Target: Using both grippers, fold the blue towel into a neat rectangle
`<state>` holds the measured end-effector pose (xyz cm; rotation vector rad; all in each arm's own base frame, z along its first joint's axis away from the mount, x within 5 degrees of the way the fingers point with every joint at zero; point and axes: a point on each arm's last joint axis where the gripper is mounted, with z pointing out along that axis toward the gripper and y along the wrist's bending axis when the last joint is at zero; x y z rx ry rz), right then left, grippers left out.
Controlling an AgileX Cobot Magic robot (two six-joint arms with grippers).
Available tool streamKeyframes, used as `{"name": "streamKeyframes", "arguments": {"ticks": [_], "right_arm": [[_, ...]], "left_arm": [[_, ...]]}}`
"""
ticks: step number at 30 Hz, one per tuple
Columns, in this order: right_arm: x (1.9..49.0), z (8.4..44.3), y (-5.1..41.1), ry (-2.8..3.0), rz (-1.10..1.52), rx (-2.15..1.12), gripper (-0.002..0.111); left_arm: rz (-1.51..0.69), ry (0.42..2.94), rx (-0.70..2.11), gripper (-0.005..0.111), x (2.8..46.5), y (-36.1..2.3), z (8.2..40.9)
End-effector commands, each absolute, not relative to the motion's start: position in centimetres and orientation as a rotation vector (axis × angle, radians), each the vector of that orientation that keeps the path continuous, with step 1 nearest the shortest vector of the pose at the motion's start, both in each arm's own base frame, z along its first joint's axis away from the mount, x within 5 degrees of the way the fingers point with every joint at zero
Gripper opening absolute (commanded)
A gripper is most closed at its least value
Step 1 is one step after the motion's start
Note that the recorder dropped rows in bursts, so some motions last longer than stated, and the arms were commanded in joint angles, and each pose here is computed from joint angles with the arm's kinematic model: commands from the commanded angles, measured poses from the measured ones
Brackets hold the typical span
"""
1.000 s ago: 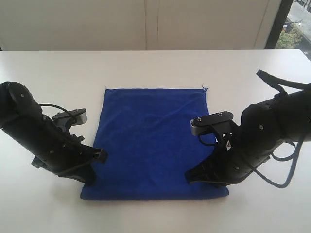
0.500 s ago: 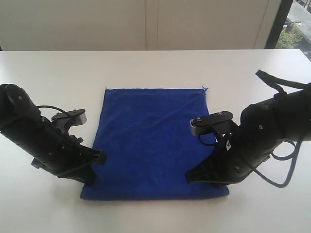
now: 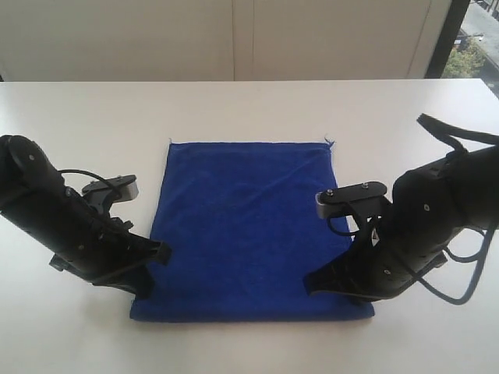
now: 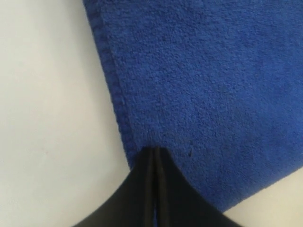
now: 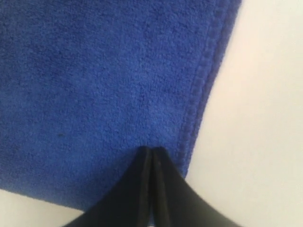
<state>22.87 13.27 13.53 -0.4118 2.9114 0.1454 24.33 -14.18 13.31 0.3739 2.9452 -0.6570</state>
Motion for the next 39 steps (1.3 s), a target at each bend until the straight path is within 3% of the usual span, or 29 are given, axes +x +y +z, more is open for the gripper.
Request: {"name": "streamKeyframes", "arguments": {"ticks": [1,12,20,25,29,36,39], "right_arm": [[22.9,13.7,13.1,2.891,0.145,-0.410,0.000],[23.4,14.3,13.4,2.819,0.189,-0.367,0.000],[22.4,18.9,12.8,2.701,0.247,-0.342,0.000],[20.0,21.7,11.3,2.656,0.119,-0.752,0.000],[18.9,22.2,10.8,2.545,0.042,-1.169,0.000],[18.9,21.2,11.7,2.350,0.100,-1.585,0.001],[19.1,20.5,12.3,2.273,0.150,-1.711,0.009]], "left_arm": [[-0.614,2.980,0.415,0.000,23.7,-13.9,12.2],[-0.634,2.882,0.433,0.000,23.7,-13.9,14.8],[-0.666,2.719,0.492,0.000,22.6,-13.4,19.6],[-0.584,2.644,1.038,0.000,20.1,-12.4,22.1],[-0.598,2.423,1.503,0.000,18.8,-12.5,22.9],[-0.595,2.111,1.789,0.000,19.2,-13.1,22.5],[-0.570,2.027,1.866,0.000,19.5,-13.2,22.0]]}}
